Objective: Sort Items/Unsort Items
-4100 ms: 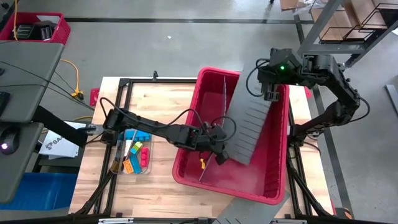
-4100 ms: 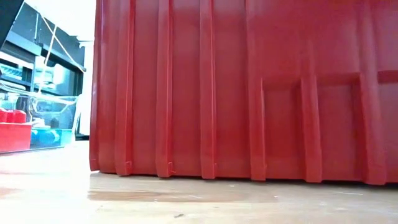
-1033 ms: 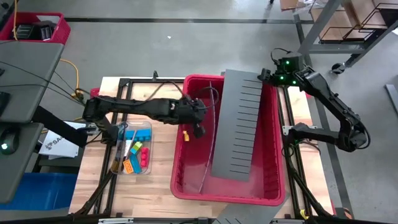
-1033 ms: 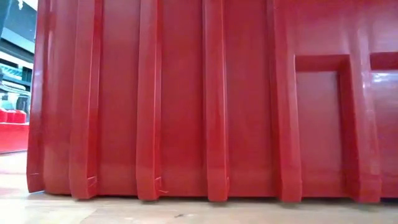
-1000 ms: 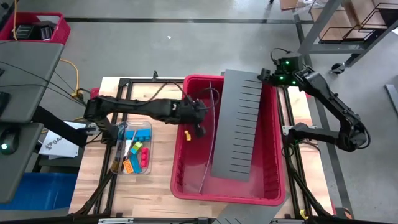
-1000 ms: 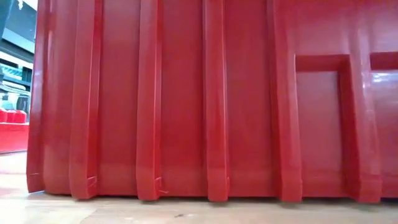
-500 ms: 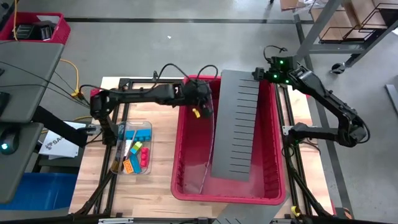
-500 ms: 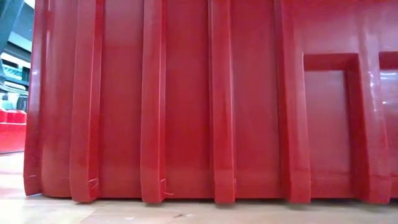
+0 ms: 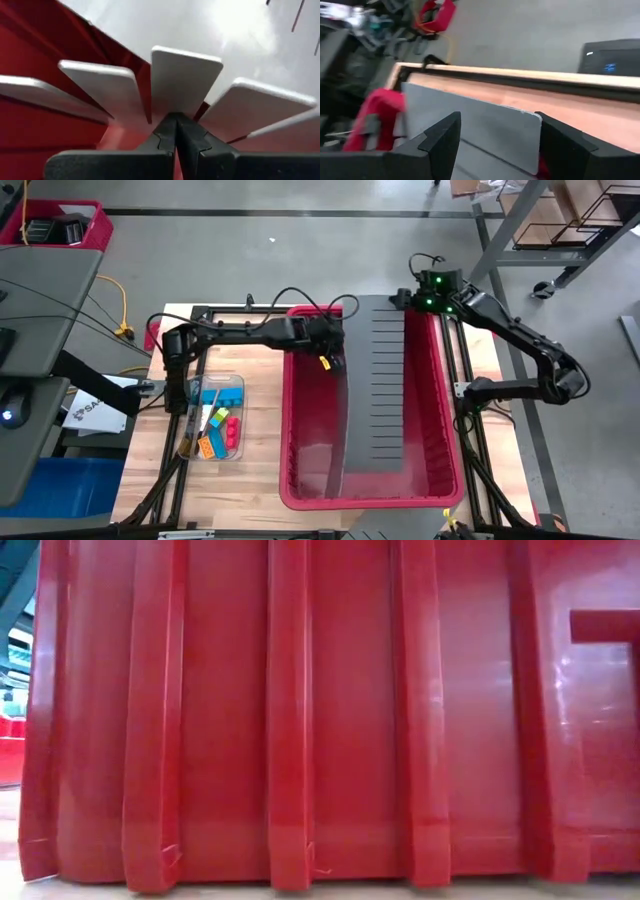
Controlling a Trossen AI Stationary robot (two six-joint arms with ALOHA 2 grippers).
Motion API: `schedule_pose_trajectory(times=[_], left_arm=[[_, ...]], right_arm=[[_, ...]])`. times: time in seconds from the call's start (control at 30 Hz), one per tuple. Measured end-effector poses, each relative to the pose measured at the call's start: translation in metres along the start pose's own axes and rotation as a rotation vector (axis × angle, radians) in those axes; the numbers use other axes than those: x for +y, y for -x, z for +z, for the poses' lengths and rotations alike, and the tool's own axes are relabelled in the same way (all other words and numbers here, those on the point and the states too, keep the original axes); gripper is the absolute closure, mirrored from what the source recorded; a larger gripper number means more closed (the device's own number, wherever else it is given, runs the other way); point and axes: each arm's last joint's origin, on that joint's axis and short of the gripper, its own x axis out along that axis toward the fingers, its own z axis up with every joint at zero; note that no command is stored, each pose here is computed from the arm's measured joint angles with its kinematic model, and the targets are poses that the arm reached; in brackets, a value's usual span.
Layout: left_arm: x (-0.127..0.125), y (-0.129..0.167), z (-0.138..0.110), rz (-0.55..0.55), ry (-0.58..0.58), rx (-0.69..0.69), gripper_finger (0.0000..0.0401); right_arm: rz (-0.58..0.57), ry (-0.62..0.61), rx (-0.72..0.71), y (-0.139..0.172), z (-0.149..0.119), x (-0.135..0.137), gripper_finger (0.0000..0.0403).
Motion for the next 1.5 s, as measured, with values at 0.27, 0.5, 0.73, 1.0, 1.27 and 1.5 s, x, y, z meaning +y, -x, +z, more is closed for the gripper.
schedule_pose_trajectory(times=[0.27, 0.5, 0.73, 1.0, 1.27, 1.5], left_arm=[[0.007, -0.004, 0.000, 0.014, 0.014, 0.001, 0.0401], [0.011, -0.005, 0.001, 0.026, 0.021, 0.001, 0.0401], [0.012, -0.005, 0.001, 0.046, 0.052, -0.006, 0.0401], [0.009, 0.005, 0.002, 0.036, 0.049, -0.001, 0.0401], [0.008, 0.119, 0.039, -0.029, -0.052, -0.200, 0.0401], [-0.020, 0.232, 0.041, -0.181, -0.114, -0.506, 0.0394]], right_arm=[[0.128, 0.020, 0.103, 0.003, -0.014, 0.016, 0.0162], [0.189, 0.074, 0.146, 0.004, -0.029, 0.037, 0.0182], [0.203, 0.135, 0.160, 0.004, -0.046, 0.055, 0.0302], [0.158, 0.134, 0.131, 0.007, -0.057, 0.066, 0.0399], [0.176, 0.164, 0.087, 0.088, -0.035, 0.089, 0.0402], [0.156, 0.201, -0.120, 0.162, -0.006, 0.123, 0.0402]])
